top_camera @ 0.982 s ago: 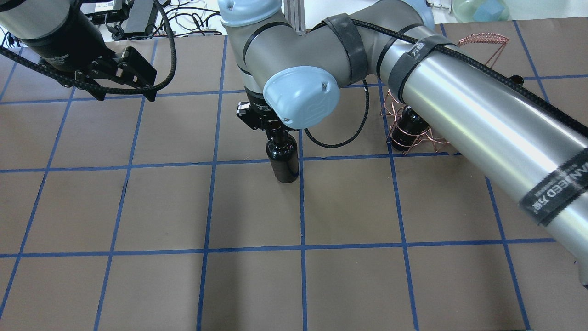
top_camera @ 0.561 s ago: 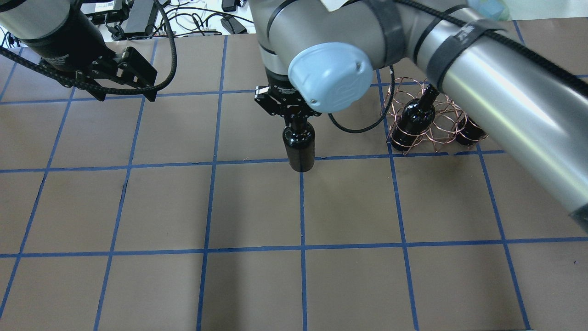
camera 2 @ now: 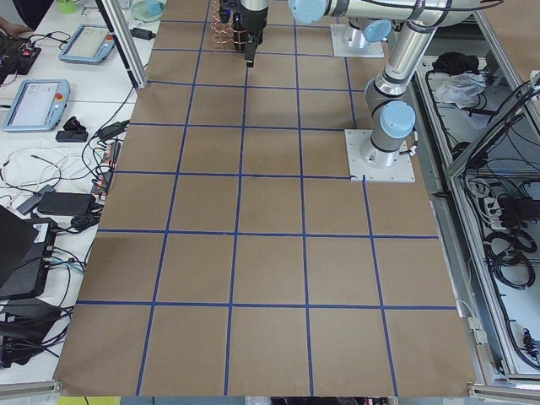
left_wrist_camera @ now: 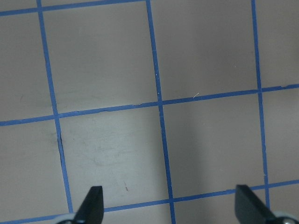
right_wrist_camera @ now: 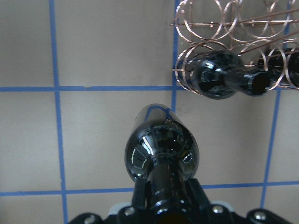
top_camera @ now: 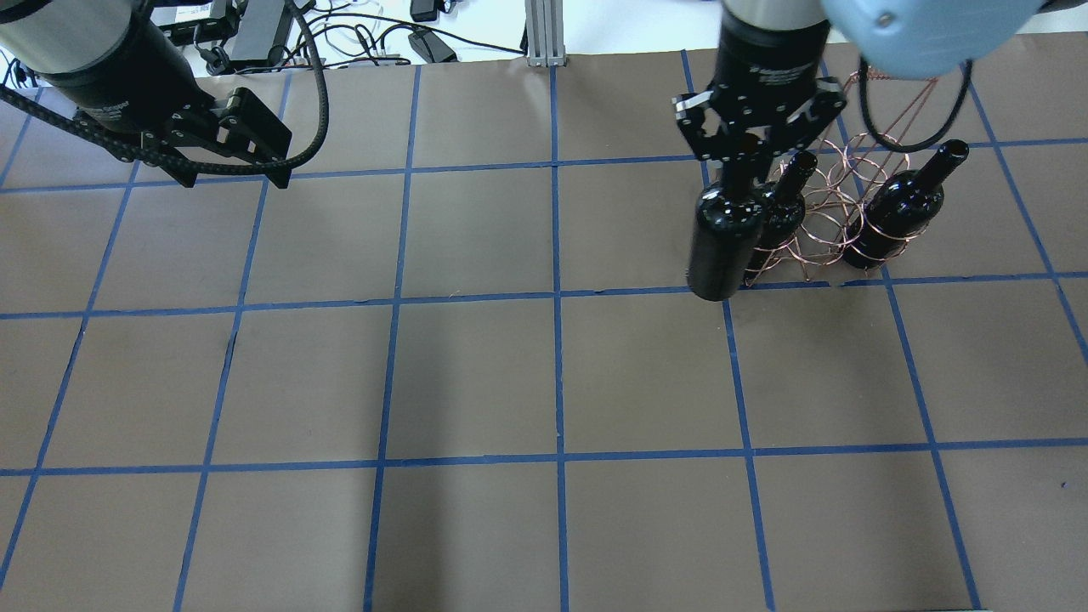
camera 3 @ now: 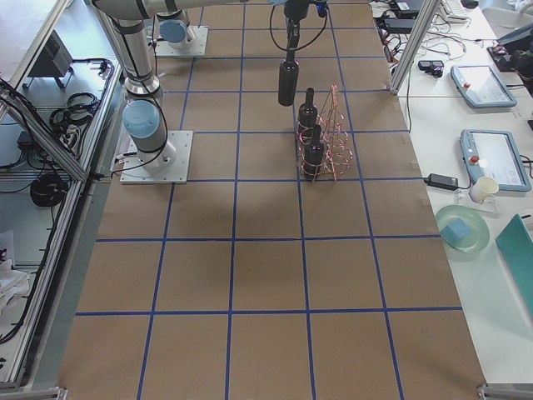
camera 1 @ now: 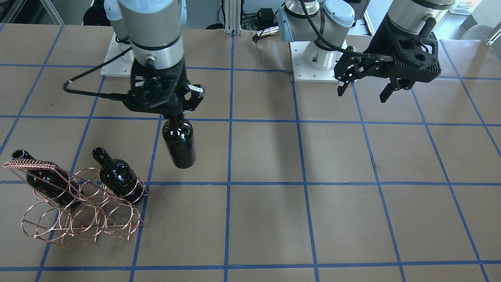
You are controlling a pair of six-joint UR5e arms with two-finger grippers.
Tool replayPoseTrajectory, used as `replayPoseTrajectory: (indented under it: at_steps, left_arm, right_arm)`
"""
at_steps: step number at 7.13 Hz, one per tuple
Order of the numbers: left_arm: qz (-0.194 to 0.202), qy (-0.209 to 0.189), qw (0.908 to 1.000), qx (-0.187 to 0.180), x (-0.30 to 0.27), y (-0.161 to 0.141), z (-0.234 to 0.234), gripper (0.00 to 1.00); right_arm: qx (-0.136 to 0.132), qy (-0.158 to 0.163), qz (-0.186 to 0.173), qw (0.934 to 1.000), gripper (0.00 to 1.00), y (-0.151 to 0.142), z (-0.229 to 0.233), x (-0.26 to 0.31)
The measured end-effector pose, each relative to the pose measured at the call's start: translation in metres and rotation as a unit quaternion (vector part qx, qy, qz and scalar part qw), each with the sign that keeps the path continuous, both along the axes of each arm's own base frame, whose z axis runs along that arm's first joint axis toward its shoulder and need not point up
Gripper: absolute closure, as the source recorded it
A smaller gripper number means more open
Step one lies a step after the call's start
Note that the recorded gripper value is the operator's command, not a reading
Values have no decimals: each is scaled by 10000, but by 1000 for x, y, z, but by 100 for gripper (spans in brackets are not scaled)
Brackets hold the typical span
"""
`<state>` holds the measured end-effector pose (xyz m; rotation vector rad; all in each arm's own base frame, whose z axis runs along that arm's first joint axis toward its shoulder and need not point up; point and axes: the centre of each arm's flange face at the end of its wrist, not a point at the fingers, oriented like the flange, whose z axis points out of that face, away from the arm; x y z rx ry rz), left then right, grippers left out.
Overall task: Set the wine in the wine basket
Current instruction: 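Lower the bottle into the empty rack slot beside the other bottles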
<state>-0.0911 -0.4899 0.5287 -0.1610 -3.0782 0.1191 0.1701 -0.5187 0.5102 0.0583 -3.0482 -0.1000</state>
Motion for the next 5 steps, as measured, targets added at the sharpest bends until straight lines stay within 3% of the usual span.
replayPoseTrajectory:
  at_steps: [3,5]
  left_arm:
    - [27,9,10000,16,-2,1,0,0]
    - [123,17,9999,22,-5,3,1,0]
  right_arm:
    - [135,59,145,9998,100,-1,19,-99]
    - [-24,-33,-18,10000,100,-10,22,-134]
